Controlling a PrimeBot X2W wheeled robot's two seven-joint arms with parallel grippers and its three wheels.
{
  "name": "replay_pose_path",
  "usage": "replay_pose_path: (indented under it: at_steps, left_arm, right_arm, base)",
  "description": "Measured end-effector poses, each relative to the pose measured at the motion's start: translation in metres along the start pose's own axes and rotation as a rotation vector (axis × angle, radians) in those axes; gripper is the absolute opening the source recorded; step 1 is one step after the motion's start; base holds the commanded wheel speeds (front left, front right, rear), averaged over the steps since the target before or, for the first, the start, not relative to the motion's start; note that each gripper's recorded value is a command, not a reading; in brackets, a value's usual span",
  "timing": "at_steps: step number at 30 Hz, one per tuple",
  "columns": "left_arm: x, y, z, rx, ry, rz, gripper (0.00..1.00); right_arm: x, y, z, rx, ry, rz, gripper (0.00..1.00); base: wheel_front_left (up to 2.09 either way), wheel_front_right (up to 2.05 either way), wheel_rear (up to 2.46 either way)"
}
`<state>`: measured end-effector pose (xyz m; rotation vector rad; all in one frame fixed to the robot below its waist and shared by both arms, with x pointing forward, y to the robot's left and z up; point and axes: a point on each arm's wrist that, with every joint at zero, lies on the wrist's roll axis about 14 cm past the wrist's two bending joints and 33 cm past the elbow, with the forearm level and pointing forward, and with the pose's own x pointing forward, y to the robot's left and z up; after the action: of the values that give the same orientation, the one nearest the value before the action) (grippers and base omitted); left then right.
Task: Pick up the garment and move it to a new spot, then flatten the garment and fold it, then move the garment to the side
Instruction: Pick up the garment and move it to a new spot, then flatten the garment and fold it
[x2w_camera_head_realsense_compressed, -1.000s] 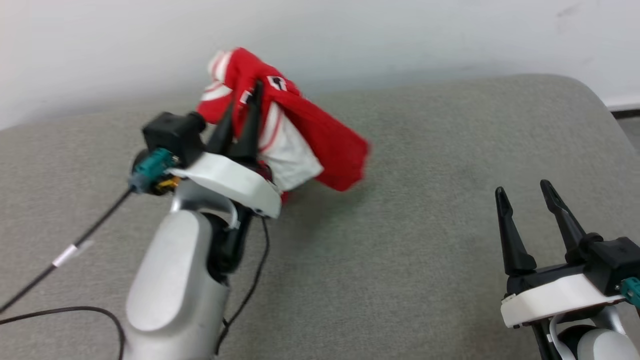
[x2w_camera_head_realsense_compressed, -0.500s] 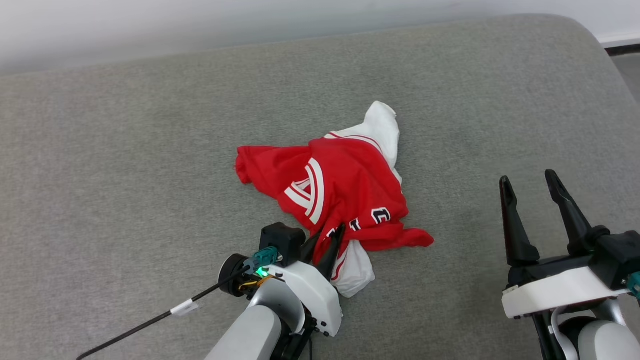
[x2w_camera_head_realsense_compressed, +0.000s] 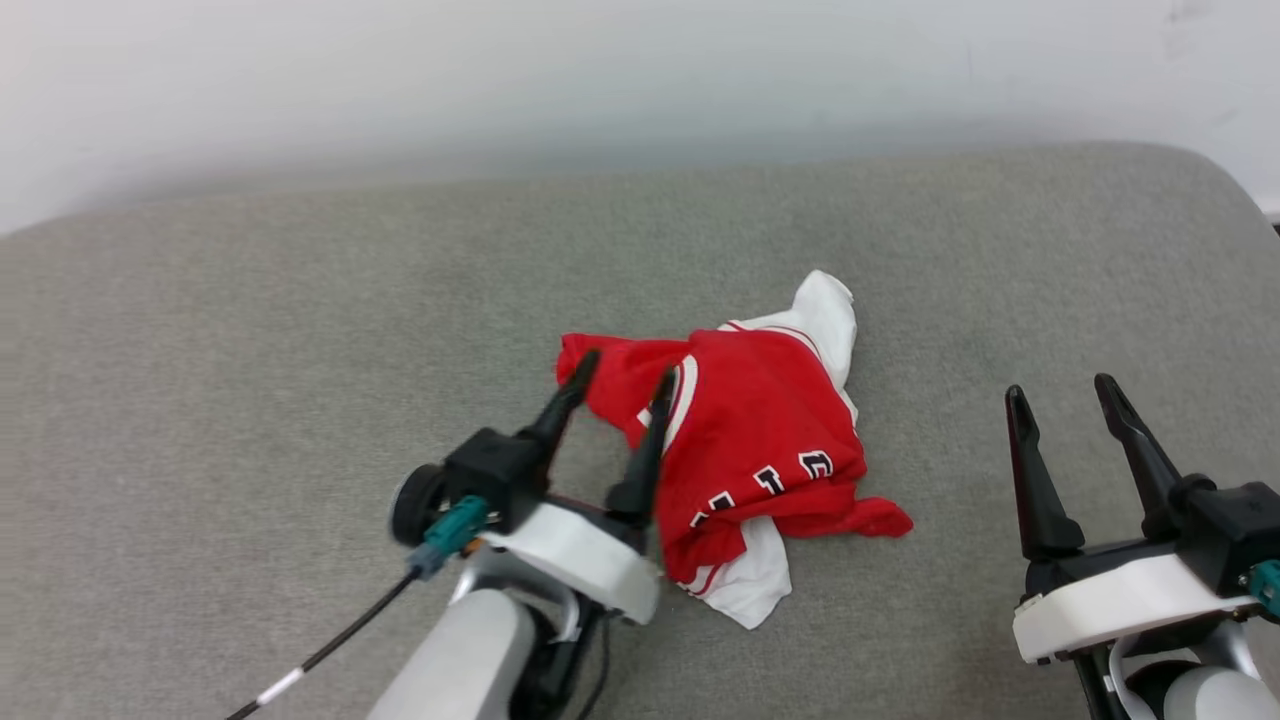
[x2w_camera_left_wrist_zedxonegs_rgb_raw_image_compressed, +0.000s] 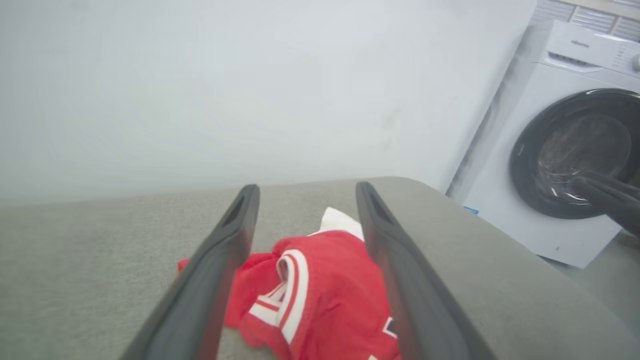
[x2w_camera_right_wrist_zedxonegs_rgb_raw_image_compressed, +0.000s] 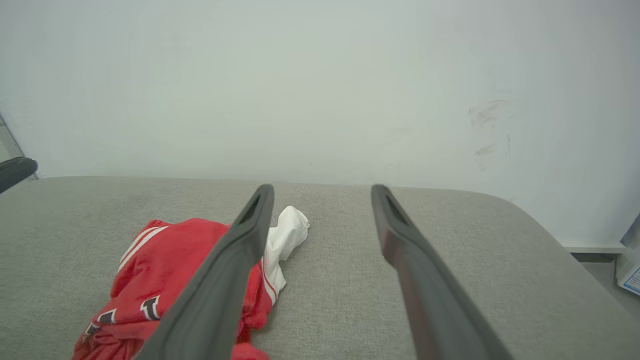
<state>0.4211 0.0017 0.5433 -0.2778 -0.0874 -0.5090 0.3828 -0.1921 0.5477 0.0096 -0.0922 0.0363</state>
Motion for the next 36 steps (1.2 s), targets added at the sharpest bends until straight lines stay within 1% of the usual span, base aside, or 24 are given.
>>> replay_pose_path:
  at_steps: [5,9,11,14,19,27,36]
  left_arm:
    - [-0.034,0.052,0.019,0.063,-0.041,0.183,1.00]
    - [-0.068,0.093,0.025,0.110,-0.043,0.321,1.00]
    - [-0.085,0.109,0.026,0.130,-0.034,0.373,1.00]
    - [-0.105,0.124,0.025,0.158,-0.015,0.421,1.00]
    - [-0.117,0.122,0.025,0.155,-0.004,0.426,1.00]
    - [-0.113,0.117,0.027,0.145,-0.008,0.410,1.00]
    - [-0.109,0.113,0.034,0.163,-0.019,0.397,1.00]
  right_arm:
    - [-0.007,0.007,0.009,0.000,-0.015,0.018,1.00]
    - [-0.010,0.013,0.013,0.001,-0.019,0.036,1.00]
    - [-0.012,0.015,0.014,0.003,-0.016,0.043,1.00]
    - [-0.015,0.016,0.012,0.010,-0.010,0.047,1.00]
    - [-0.020,0.015,0.010,0.011,0.001,0.042,1.00]
    - [-0.019,0.016,0.008,0.012,0.008,0.046,1.00]
    - [-0.020,0.014,0.007,0.012,0.011,0.039,1.00]
  base:
    - [0.00,0.00,0.00]
    - [0.00,0.00,0.00]
    - [0.00,0.00,0.00]
    - [0.00,0.00,0.00]
    - [0.00,0.00,0.00]
    - [0.00,0.00,0.00]
    - [0.00,0.00,0.00]
